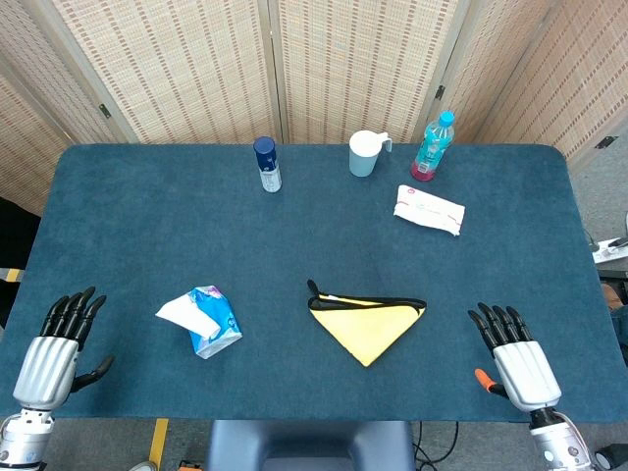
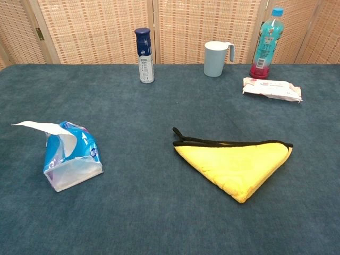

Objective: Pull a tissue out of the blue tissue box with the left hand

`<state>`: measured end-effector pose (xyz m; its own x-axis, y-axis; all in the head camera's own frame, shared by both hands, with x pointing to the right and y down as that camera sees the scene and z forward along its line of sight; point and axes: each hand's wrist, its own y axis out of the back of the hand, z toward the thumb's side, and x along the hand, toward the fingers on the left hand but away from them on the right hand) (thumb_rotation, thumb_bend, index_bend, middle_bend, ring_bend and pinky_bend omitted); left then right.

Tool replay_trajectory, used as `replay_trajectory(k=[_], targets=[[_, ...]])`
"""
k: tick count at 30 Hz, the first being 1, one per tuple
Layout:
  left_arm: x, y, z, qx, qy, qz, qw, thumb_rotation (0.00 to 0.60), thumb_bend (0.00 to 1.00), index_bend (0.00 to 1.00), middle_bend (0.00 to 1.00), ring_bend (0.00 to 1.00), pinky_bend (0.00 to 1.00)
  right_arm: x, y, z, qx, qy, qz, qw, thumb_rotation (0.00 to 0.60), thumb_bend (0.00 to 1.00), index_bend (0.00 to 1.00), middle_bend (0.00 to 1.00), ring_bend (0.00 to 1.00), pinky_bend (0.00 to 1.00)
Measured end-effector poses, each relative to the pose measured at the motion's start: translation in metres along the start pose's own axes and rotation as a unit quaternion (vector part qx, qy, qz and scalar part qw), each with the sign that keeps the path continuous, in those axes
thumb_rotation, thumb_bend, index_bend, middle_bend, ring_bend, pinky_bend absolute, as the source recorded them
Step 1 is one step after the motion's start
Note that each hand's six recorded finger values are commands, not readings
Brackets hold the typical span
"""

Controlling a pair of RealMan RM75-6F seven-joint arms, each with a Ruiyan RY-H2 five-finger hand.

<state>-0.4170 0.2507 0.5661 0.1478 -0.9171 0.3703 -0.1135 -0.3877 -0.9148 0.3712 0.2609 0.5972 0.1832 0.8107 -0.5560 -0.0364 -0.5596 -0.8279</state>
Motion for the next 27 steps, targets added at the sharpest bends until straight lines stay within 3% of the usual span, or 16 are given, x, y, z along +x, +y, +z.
replay_trajectory(k=[12, 18, 27], targets=[[0.0, -0.001, 0.002, 0.0, -0.004, -0.003, 1.0, 0.6, 0.3, 0.0, 0.0, 0.0, 0.11, 0.0, 0.0, 0.0, 0.0, 0.001, -0.001, 1.0, 0.6, 0.17, 0.0, 0.0, 0.0, 0.0], [0.002, -0.005, 0.01, -0.002, -0.018, -0.005, 0.9998, 0.6, 0.3, 0.02, 0.0, 0.0, 0.16, 0.001, 0.001, 0.001, -0.002, 0.002, -0.002, 1.0, 0.6, 0.17, 0.0, 0.0, 0.0, 0.0], [0.022, -0.031, 0.028, -0.005, -0.056, -0.036, 0.9978, 0.6, 0.31, 0.1, 0.0, 0.0, 0.2, 0.001, 0.005, -0.001, -0.012, 0.002, -0.005, 0.9999, 0.6, 0.17, 0.0, 0.0, 0.0, 0.0]])
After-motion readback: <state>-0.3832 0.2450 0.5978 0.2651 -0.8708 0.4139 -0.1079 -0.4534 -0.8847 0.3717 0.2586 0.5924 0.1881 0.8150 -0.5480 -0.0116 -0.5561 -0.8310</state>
